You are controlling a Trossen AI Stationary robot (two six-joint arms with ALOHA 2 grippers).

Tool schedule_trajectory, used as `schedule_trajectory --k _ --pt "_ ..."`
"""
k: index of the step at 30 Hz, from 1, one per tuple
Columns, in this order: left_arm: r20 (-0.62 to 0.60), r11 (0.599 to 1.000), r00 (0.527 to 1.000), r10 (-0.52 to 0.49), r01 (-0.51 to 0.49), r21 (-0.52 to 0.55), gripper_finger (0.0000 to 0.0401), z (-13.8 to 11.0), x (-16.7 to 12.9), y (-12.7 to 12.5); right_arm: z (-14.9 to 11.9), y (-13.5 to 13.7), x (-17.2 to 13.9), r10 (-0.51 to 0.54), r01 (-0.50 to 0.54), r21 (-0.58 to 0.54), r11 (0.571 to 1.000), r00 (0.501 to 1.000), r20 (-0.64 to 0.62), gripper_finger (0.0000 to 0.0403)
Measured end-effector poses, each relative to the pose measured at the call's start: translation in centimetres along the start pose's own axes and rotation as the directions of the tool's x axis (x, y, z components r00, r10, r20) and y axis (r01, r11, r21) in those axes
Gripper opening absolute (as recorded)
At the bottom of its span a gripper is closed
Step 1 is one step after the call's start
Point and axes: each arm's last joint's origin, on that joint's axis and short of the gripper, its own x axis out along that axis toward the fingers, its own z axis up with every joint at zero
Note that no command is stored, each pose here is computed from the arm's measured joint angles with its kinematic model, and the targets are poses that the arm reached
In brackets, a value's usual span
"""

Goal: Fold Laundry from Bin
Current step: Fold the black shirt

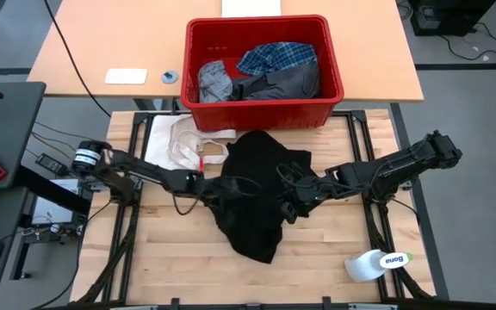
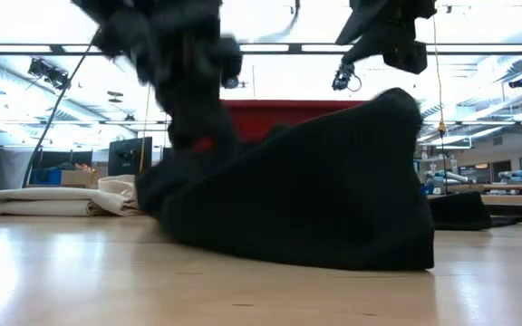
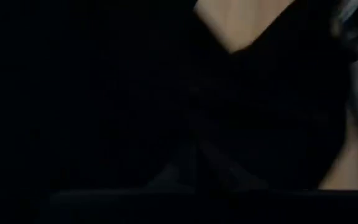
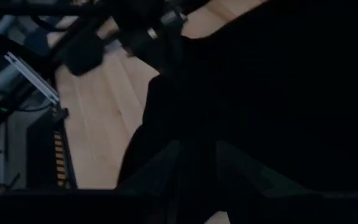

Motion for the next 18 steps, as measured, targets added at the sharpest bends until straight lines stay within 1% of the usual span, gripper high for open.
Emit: schedule_trajectory --k 4,6,8,10,12,14,16,18 --pt "0.047 0.999 0.998 -0.044 0.043 0.032 0.0002 1.9 -3.6 -3.0 -0.4 0.9 -1.8 0.031 -0.029 -0.022 0.999 0.997 0.066 0.0100" --pt "0.069 0.998 0.997 -0.035 0.031 0.057 0.0002 2.2 -5.7 -4.8 -0.8 1.2 -2.4 0.035 -0.031 -0.056 0.998 0.997 0.070 0.0095" --pt "0.079 0.996 0.997 -0.006 -0.001 0.089 0.0001 2.0 -7.6 -6.4 -1.3 1.5 -2.8 0.049 -0.043 -0.099 0.994 0.997 0.063 0.0091" --pt "0.059 0.992 0.998 0.030 -0.037 0.124 0.0001 0.7 -8.7 -7.7 -1.9 1.9 -2.9 0.070 -0.064 -0.154 0.986 0.997 0.035 0.0089" --pt "0.012 0.989 0.998 0.060 -0.061 0.132 0.0002 -1.0 -8.8 -8.7 -2.6 2.4 -2.7 0.088 -0.086 -0.207 0.975 0.996 -0.002 0.0089" --pt "-0.097 0.988 0.991 0.096 -0.083 0.130 0.0007 -3.5 -8.8 -9.3 -3.4 2.6 -1.9 0.075 -0.080 -0.237 0.968 0.997 -0.031 0.0089" --pt "-0.194 0.988 0.971 0.139 -0.124 0.091 0.0013 -5.8 -8.2 -9.7 -4.4 2.5 -1.0 0.053 -0.070 -0.257 0.964 0.996 -0.073 0.0089" --pt "-0.300 0.984 0.937 0.179 -0.173 0.046 0.0019 -8.4 -7.8 -9.8 -5.3 2.3 0.2 0.064 -0.096 -0.252 0.963 0.989 -0.130 0.0089"
